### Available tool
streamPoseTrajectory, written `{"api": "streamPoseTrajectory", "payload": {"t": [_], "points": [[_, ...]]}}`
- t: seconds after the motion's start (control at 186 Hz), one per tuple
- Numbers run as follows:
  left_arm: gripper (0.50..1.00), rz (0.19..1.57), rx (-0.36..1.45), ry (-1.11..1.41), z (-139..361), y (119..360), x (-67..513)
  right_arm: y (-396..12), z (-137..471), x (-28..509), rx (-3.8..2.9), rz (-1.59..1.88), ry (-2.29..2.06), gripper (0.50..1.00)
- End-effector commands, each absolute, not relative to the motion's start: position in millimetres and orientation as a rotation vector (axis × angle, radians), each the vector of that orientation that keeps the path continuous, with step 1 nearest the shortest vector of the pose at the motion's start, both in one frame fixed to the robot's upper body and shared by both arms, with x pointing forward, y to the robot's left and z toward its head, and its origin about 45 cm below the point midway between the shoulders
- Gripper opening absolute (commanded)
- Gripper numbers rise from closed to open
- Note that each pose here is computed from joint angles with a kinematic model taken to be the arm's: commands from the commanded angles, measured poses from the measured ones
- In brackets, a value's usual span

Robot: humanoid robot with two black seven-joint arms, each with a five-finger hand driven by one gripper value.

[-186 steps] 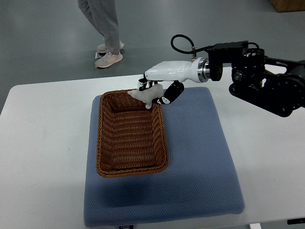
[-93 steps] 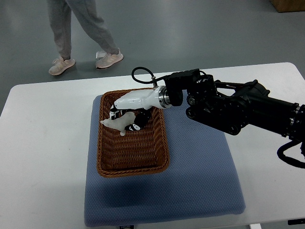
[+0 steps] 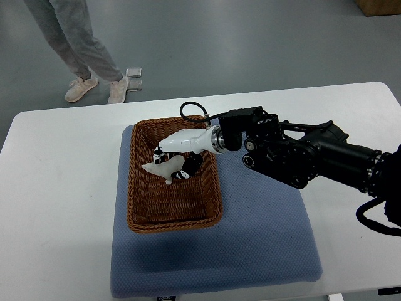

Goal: Place white bear in brown basket with right hand

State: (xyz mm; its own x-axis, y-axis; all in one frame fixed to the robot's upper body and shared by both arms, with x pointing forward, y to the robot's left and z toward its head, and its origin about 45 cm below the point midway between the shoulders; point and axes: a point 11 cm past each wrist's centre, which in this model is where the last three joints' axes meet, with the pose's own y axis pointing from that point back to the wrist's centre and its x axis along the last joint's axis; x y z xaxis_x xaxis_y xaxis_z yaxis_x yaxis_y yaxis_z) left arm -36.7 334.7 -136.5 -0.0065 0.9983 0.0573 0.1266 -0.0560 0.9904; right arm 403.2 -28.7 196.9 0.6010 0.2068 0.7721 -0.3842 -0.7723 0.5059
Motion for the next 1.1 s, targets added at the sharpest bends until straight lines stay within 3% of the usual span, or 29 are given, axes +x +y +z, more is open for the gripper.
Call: {"api": "streamPoseTrajectory", "payload": {"t": [0.0,0.113,0.495,0.618,0.731,0.769,1.097], "points": [[1.0,1.196,1.34,1.283,-136,335,-37,-29,196,403,2.17,1.161,-0.149,0.658],[1.0,1.196,1.34,1.283,-136,335,-37,-30,194,403,2.174,1.16,-0.158,0.711],[1.0,1.195,1.341,1.282,-136,335,-37,-29,197,403,2.177,1.162,-0.158,0.756],[1.0,1.195,1.341,1.282,-136,335,-37,-33,204,408,2.188,1.155,-0.173,0.854],[1.0,1.196,1.34,1.283,-136,335,-37,-35,221,416,2.19,1.172,-0.197,0.866],[1.0,1.195,1.341,1.282,-136,335,-37,-39,223,419,2.196,1.161,-0.215,0.893],[1.0,1.195,1.341,1.282,-136,335,-37,-50,224,425,2.437,0.897,-0.503,0.897]]}}
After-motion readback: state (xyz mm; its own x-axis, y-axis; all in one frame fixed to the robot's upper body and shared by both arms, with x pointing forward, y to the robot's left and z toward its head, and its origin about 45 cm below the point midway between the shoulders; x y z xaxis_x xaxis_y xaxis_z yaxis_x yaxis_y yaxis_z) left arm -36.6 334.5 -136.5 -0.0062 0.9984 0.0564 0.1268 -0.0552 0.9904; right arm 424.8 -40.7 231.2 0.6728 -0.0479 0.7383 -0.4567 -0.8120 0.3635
